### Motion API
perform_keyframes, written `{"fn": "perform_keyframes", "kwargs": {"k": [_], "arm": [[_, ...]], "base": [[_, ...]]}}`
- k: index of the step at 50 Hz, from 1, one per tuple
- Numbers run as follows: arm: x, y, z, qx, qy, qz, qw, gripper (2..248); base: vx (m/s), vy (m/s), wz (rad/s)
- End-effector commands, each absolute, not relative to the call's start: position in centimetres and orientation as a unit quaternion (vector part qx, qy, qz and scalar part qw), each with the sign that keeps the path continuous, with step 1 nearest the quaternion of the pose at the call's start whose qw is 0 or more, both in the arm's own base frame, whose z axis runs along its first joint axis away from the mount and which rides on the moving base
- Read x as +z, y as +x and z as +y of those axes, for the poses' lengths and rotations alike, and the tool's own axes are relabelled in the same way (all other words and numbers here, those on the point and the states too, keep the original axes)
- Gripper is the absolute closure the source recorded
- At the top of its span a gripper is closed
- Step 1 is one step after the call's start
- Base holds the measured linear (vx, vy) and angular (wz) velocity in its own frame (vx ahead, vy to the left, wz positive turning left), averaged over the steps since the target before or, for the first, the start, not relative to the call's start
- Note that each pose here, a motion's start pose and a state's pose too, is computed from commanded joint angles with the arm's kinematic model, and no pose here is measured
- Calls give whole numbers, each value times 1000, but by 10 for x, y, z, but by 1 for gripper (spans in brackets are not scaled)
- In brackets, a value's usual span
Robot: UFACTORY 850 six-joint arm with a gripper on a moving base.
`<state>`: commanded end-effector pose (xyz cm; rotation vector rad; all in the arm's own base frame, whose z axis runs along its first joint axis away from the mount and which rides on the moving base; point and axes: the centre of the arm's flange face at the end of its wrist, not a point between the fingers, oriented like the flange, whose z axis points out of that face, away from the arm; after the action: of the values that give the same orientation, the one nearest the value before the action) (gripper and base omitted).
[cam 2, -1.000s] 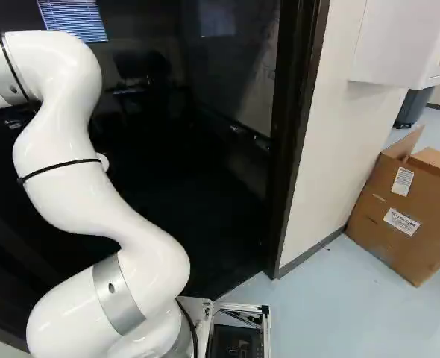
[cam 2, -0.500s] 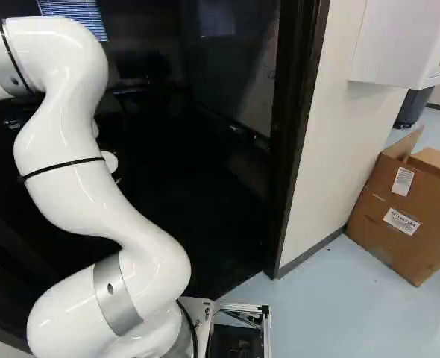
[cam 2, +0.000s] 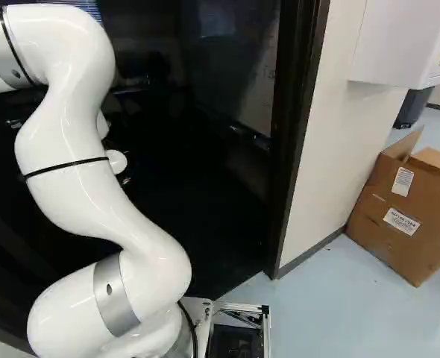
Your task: Open the door and move inside
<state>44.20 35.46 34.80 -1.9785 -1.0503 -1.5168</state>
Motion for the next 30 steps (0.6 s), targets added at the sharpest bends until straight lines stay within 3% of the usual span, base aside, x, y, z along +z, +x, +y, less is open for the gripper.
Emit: {"fn": "perform_keyframes", "kwargs": {"k": [30], "arm": [[351,450,302,-551,-738,-341,191,3]], "base": [[0,0,0]]}}
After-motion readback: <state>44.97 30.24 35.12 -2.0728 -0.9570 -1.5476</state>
